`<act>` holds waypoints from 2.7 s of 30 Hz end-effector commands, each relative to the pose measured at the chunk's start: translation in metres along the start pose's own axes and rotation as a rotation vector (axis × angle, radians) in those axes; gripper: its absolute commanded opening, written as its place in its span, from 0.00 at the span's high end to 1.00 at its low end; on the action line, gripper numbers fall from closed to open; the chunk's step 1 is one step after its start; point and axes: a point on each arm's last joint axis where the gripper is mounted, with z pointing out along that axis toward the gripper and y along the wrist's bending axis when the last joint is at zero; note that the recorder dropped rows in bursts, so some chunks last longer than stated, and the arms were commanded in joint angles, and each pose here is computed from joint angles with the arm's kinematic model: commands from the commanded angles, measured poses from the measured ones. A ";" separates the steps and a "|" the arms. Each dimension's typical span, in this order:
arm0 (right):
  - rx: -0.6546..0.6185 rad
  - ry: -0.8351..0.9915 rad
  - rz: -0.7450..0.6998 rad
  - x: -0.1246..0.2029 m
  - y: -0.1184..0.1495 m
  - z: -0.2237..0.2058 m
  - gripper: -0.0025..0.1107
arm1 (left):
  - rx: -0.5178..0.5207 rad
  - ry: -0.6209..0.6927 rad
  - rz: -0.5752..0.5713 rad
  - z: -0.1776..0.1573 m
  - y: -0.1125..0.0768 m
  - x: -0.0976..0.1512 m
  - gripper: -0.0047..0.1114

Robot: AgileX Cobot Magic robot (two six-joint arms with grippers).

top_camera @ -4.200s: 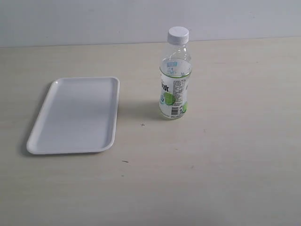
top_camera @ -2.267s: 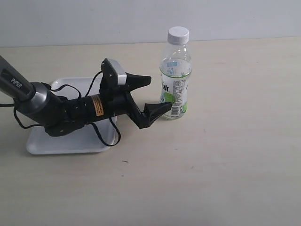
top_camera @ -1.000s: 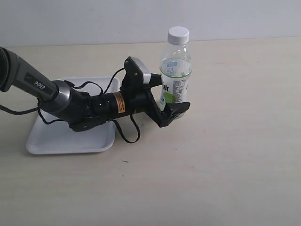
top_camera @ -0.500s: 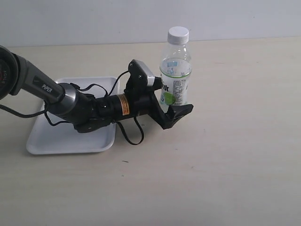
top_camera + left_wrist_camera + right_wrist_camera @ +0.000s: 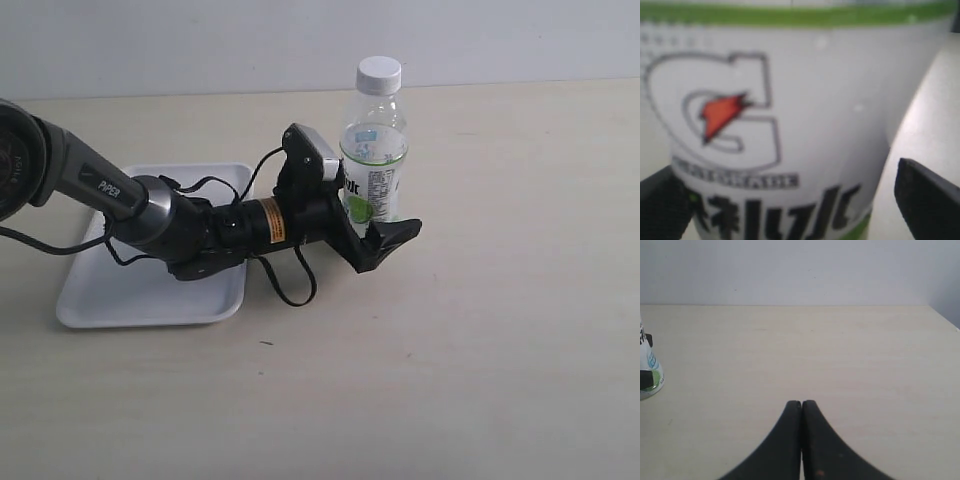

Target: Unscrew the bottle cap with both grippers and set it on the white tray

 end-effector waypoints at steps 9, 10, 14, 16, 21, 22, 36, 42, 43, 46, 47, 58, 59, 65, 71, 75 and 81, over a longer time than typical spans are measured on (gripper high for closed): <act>0.004 -0.004 0.000 0.001 0.000 0.000 0.98 | 0.001 0.001 -0.005 0.001 -0.001 0.002 0.77; 0.004 -0.004 0.000 0.001 0.000 0.000 0.98 | 0.001 0.001 -0.005 0.001 -0.001 0.002 0.83; 0.004 -0.004 0.000 0.001 0.000 0.000 0.98 | 0.002 -0.001 -0.002 0.001 -0.001 0.002 0.96; 0.004 -0.004 0.000 0.001 0.000 0.000 0.98 | 0.004 0.000 0.001 0.001 -0.001 0.002 0.96; 0.004 -0.004 0.000 0.001 0.000 0.000 0.98 | 0.029 0.002 0.023 0.001 -0.003 -0.001 0.96; 0.004 -0.004 0.000 0.001 0.000 0.000 0.98 | 0.029 0.002 0.023 0.001 -0.003 -0.001 0.96; 0.004 -0.004 0.000 0.001 0.000 0.000 0.98 | 0.030 -0.004 0.056 0.000 -0.002 -0.005 0.96; 0.004 -0.004 0.000 0.001 0.000 0.000 0.98 | 0.030 -0.008 0.058 0.000 -0.002 -0.007 0.96; 0.004 -0.004 0.000 0.001 0.000 0.000 0.98 | 0.032 -0.006 0.059 0.000 -0.002 -0.007 0.96; 0.004 -0.004 0.000 0.001 0.000 0.000 0.98 | 0.039 -0.004 0.063 0.000 -0.003 -0.006 0.96; 0.006 -0.006 -0.005 0.001 0.000 0.000 0.98 | 0.040 -0.004 0.064 0.000 -0.003 -0.006 0.96; 0.021 -0.320 -0.089 -0.027 0.000 -0.005 0.98 | 0.040 -0.004 0.064 0.000 -0.003 -0.006 0.96; 0.017 -0.347 -0.075 -0.030 0.000 -0.005 0.98 | 0.040 -0.004 0.064 0.000 -0.003 -0.006 0.96; 0.004 -0.468 -0.037 -0.040 0.001 -0.010 0.98 | 0.038 -0.004 0.063 0.000 -0.002 -0.006 0.96; -0.109 -0.662 0.255 -0.055 0.002 -0.019 0.98 | 0.039 -0.004 0.066 0.000 -0.003 -0.006 0.96; -0.233 -0.839 0.444 -0.083 0.002 -0.040 0.98 | 0.039 -0.004 0.066 0.000 -0.003 -0.006 0.96; -0.132 -0.582 0.412 -0.161 -0.003 -0.024 0.98 | 0.043 -0.003 0.070 0.000 -0.003 -0.006 0.96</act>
